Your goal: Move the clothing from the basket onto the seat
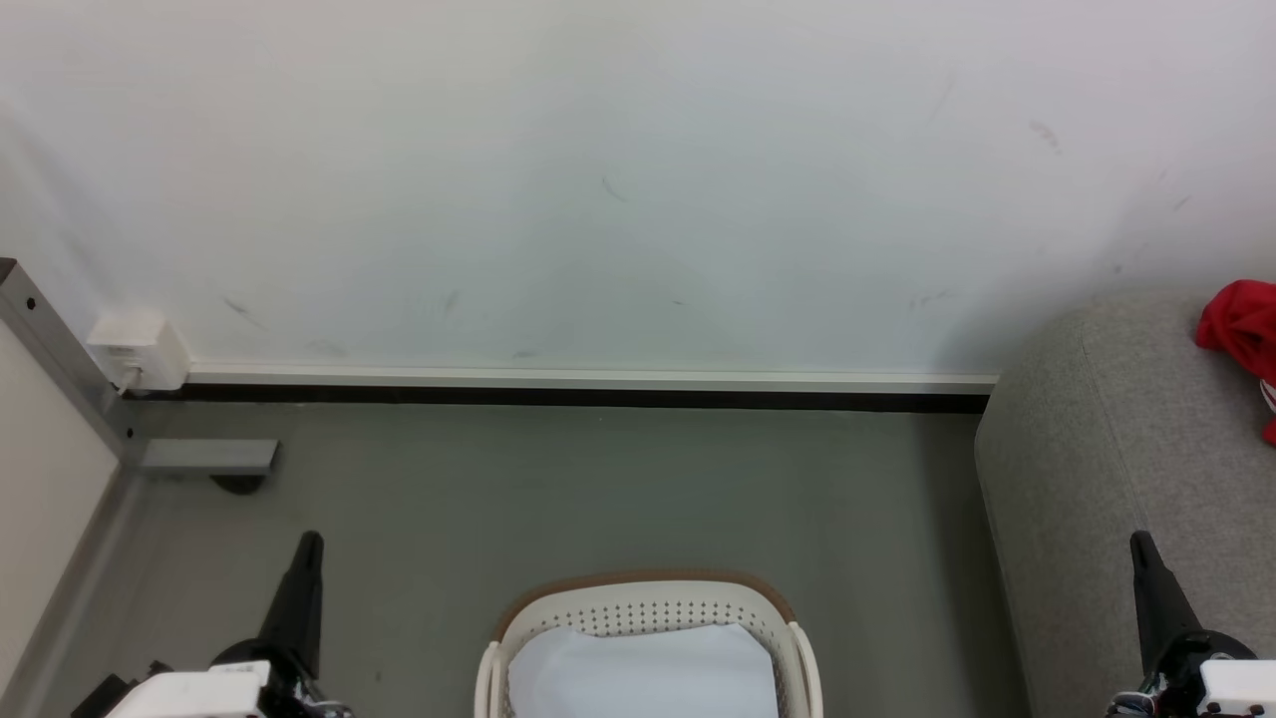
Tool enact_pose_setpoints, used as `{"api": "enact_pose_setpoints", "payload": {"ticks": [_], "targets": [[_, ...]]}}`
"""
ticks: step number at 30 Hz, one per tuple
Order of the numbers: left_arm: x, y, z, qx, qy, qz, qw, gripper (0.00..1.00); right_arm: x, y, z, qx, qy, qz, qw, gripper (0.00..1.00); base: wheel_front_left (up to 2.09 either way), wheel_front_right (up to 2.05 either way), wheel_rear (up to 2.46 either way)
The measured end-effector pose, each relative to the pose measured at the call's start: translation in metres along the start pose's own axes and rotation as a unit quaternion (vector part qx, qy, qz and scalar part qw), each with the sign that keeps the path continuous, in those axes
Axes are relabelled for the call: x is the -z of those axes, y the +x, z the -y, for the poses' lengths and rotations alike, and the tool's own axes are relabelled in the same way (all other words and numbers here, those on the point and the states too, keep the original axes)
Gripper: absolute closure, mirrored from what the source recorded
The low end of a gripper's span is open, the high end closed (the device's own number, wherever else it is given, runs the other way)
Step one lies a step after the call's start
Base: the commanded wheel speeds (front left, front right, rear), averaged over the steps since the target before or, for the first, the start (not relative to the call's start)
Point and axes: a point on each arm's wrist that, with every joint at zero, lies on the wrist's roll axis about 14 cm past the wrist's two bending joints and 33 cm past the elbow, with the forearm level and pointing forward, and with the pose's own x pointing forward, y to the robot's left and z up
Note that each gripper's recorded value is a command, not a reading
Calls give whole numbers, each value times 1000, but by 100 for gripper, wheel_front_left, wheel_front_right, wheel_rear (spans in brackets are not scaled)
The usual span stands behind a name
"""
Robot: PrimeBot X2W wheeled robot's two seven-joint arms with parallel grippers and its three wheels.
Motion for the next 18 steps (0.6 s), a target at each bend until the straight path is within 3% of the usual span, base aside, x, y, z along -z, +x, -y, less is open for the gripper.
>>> {"api": "enact_pose_setpoints", "payload": {"ticks": [18], "targets": [[0,0,0,0,0,0,1000,100,0,0,0,0,0,0,1000,100,0,0,0]]}}
